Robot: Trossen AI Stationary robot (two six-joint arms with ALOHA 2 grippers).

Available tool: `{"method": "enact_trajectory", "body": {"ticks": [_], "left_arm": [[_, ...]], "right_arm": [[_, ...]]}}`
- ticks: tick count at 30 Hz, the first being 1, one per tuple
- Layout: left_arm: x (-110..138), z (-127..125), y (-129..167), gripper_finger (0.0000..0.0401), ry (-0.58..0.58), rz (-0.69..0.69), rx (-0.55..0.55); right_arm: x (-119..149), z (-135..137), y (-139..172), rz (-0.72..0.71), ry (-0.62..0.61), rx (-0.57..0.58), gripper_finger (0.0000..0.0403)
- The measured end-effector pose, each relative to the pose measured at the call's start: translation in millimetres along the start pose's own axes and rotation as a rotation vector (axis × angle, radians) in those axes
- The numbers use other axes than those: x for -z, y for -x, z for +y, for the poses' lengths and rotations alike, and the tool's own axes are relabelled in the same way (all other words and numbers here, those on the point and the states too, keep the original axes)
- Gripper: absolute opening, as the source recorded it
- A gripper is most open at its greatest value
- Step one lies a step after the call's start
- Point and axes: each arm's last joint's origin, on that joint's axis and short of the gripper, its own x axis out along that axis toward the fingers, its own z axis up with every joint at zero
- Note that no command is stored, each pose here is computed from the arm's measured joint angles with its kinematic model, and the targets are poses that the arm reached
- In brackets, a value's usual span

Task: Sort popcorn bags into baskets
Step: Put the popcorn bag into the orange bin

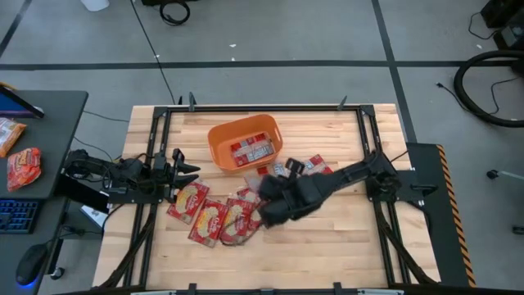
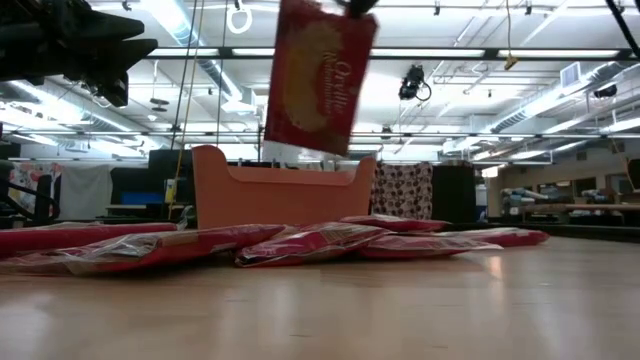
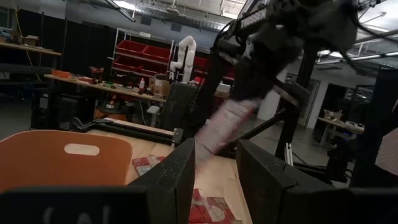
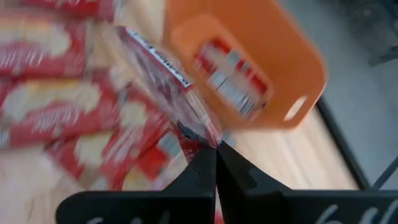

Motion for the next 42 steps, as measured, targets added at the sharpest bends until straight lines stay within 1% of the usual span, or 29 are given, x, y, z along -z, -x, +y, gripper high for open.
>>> {"method": "enact_trajectory", "body": {"ticks": [7,11,15,18,24,27,31,35,38,40,42], "left_arm": [[0,0,0,0.0123,0.000,0.000,0.000],[0,0,0,0.0123,-0.001,0.000,0.000],[0,0,0,0.0123,-0.001,0.000,0.000],[0,0,0,0.0123,-0.001,0.000,0.000],[0,0,0,0.0123,-0.001,0.000,0.000],[0,0,0,0.0123,-0.001,0.000,0.000],[0,0,0,0.0123,-0.001,0.000,0.000],[0,0,0,0.0123,-0.002,0.000,-0.001],[0,0,0,0.0123,-0.002,0.000,-0.001],[0,0,0,0.0123,-0.003,0.003,-0.001],[0,0,0,0.0123,-0.003,0.002,-0.001]], "right_arm": [[-31,-24,-26,-0.059,-0.030,0.009,0.0005],[-49,-38,-41,-0.091,-0.080,-0.009,0.0006],[-63,-52,-54,-0.117,-0.135,-0.048,0.0006],[-72,-61,-63,-0.118,-0.178,-0.103,0.0006],[-82,-75,-83,-0.089,-0.264,-0.180,0.0006],[-86,-82,-95,-0.060,-0.329,-0.222,0.0007],[-91,-90,-112,-0.024,-0.367,-0.274,0.0006],[-93,-90,-134,0.015,-0.432,-0.306,0.0005],[-98,-88,-149,0.014,-0.495,-0.353,0.0006],[-101,-87,-158,0.008,-0.511,-0.390,0.0006],[-101,-85,-166,0.010,-0.516,-0.398,0.0006]]}}
